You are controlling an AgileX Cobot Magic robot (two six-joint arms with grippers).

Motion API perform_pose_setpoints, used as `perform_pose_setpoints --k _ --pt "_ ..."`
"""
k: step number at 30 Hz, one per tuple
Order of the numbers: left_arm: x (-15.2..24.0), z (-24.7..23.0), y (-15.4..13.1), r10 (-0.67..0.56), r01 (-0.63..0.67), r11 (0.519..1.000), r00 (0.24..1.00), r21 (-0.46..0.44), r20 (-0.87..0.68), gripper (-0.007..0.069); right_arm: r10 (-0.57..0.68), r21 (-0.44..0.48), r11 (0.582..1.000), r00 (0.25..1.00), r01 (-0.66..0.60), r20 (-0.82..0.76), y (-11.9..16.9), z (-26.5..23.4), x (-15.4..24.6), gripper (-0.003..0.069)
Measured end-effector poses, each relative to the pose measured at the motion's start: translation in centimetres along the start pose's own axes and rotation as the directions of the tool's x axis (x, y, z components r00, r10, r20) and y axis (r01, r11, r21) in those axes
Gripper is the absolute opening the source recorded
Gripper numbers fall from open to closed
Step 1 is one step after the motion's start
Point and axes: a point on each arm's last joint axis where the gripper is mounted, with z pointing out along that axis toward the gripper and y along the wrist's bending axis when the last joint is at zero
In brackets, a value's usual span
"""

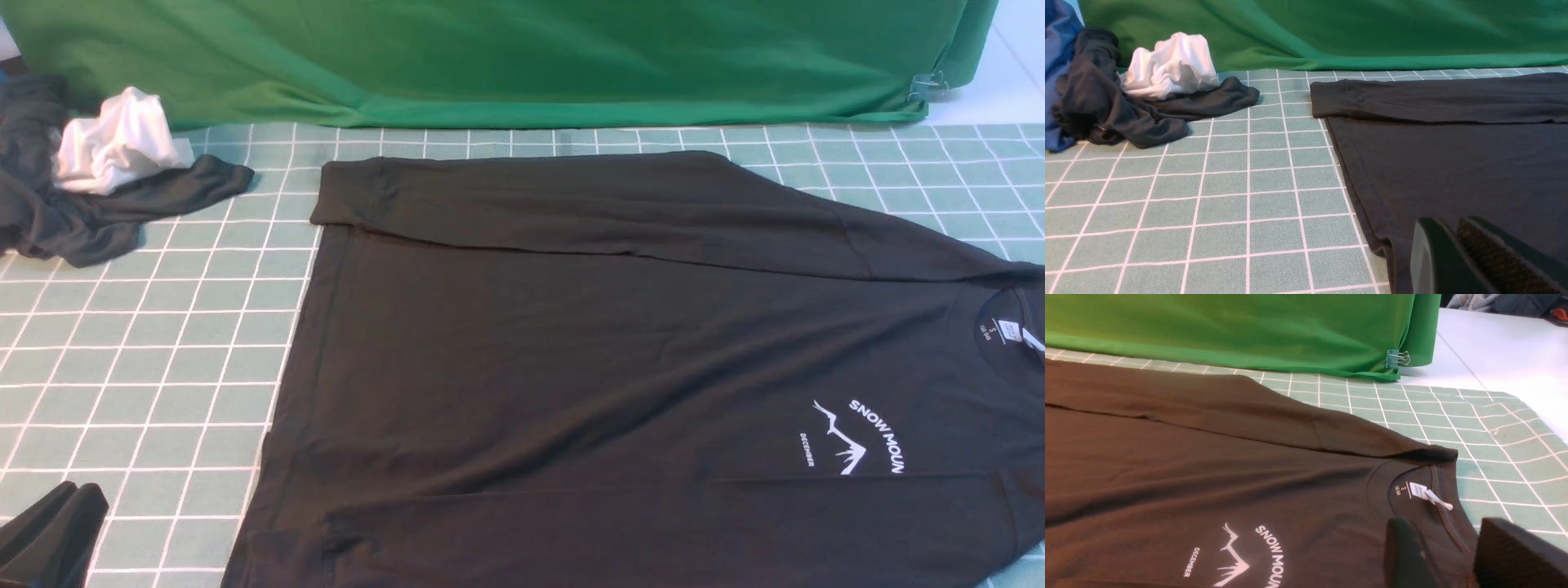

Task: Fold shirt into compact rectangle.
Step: 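Grasp the left edge of the dark T-shirt lying flat on the table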

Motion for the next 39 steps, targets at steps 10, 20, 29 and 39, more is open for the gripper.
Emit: perform_pose_setpoints --k 10,20,29,39 --pt "0.00 0.00 0.00 0.000 0.000 1.000 1.000 0.000 0.000 0.0035 0.000 0.000 1.000 1.000 0.000 0.000 0.00 0.00 0.00 0.0244" --pt "0.00 0.00 0.00 0.000 0.000 1.000 1.000 0.000 0.000 0.0035 0.000 0.000 1.000 1.000 0.000 0.000 0.00 0.00 0.00 0.0244" --pt "0.00 0.00 0.00 0.000 0.000 1.000 1.000 0.000 0.000 0.0035 0.000 0.000 1.000 1.000 0.000 0.000 0.00 0.00 0.00 0.0244" --pt "-0.08 0.00 0.06 0.041 -0.041 0.999 0.999 -0.007 0.009 0.0035 0.000 0.000 1.000 1.000 0.000 0.001 0.00 0.00 -0.01 0.0244"
